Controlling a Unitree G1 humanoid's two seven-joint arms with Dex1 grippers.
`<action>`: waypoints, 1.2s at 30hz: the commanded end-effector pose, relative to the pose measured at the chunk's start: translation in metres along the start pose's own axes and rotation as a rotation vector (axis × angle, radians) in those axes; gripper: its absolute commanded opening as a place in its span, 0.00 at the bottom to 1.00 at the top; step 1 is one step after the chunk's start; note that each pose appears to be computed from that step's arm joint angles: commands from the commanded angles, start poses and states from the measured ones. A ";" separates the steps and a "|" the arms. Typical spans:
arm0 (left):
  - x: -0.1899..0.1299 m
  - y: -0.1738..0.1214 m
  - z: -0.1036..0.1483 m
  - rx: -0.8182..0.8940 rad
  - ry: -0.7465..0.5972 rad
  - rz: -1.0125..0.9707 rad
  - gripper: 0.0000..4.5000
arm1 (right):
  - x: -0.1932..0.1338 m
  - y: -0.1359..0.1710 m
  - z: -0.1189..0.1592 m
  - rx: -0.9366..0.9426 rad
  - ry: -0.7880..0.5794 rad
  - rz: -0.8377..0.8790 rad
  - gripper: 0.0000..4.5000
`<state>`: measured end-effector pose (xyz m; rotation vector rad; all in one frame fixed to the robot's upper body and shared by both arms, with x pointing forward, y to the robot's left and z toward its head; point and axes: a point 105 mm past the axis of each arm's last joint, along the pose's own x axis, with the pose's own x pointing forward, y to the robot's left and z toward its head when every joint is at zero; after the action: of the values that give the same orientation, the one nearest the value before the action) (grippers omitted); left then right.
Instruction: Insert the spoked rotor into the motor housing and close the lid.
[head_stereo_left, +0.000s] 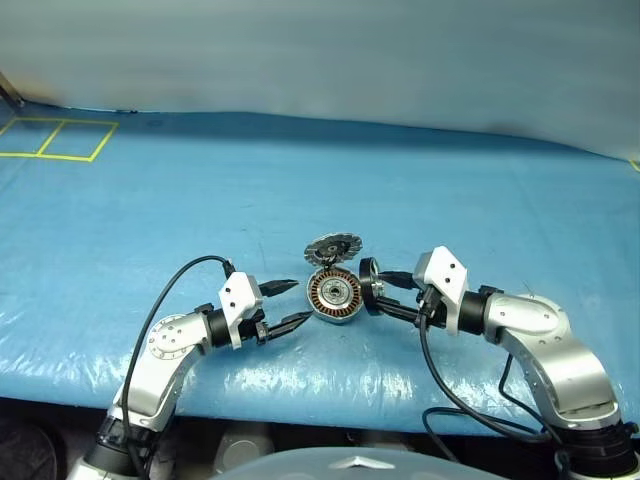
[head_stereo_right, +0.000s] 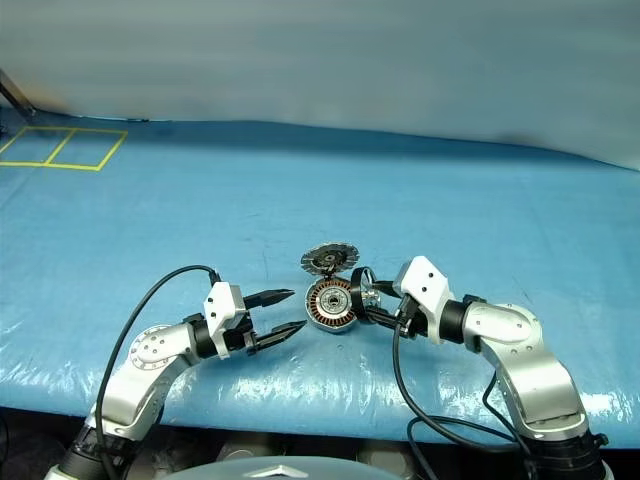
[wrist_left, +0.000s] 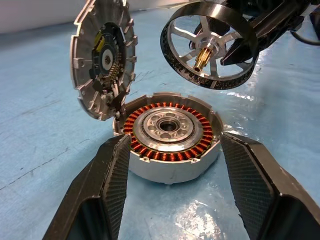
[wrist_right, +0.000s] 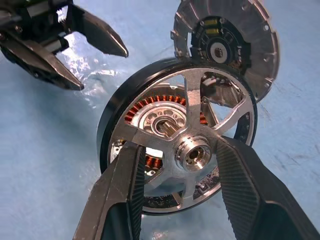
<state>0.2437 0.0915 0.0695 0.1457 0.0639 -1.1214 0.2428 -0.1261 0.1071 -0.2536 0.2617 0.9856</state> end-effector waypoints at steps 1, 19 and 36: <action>0.005 -0.004 0.015 0.029 -0.040 -0.048 0.67 | 0.004 0.011 0.016 0.014 -0.104 -0.024 0.40; 0.011 -0.009 0.015 0.070 -0.010 -0.073 0.67 | 0.026 0.001 0.013 -0.149 0.024 -0.017 0.40; 0.004 -0.010 0.002 0.051 0.003 -0.042 0.67 | 0.036 -0.006 0.012 -0.350 0.139 0.053 0.40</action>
<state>0.2370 0.0833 0.0678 0.1790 0.0658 -1.1584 0.2653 -0.0976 0.1001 -0.5962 0.2608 1.0719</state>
